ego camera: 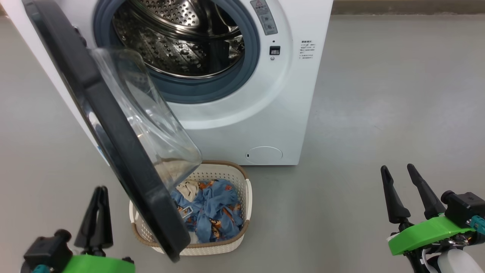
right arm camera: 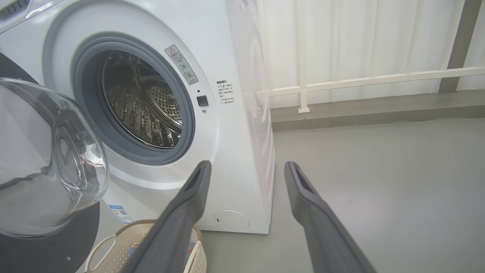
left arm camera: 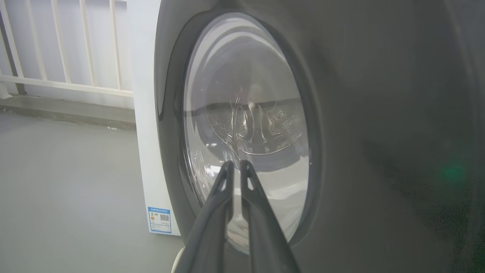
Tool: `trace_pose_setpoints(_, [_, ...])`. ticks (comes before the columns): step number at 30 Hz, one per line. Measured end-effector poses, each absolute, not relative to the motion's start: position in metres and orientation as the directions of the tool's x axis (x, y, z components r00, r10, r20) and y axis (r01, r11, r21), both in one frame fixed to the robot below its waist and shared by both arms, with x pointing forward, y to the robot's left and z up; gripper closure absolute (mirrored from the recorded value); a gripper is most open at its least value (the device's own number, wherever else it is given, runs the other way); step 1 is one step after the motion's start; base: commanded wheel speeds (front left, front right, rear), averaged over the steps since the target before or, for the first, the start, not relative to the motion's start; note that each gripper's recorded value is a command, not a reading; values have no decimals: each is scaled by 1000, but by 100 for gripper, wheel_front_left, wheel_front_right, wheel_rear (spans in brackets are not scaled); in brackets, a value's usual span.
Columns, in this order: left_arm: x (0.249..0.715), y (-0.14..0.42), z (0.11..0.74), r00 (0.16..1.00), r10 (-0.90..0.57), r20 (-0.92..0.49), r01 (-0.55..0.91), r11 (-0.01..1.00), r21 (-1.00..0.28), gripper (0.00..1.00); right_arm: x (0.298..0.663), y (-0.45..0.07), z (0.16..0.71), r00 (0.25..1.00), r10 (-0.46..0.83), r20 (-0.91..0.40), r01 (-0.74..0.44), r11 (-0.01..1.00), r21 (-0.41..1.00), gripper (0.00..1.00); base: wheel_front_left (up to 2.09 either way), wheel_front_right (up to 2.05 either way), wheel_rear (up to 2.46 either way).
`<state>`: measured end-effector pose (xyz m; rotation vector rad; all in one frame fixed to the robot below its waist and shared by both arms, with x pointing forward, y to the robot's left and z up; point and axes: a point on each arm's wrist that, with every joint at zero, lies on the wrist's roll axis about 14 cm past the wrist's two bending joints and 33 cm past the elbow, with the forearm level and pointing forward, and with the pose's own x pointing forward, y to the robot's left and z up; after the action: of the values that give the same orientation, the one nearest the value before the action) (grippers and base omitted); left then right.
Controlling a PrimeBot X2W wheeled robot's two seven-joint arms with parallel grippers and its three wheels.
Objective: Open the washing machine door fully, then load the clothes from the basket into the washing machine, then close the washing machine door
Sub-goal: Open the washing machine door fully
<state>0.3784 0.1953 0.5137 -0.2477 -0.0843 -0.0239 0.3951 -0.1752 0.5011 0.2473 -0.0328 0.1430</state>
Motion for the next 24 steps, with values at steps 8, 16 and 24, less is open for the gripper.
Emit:
trace_pose_setpoints(8, [376,192,588,949,-21,314,82,980,-182,100,399,-169,500,987,155,47,-162,957,242,0,0,0,0])
trace_pose_setpoints(16, [357,174,659,850,-92,519,175,978,-114,100,399,-167,501,986,161,51,-168,955,243,0,0,0,0])
trace_pose_setpoints(24, [346,123,661,836,-261,482,353,929,-109,100,399,-165,499,986,164,45,-170,954,247,0,0,0,0])
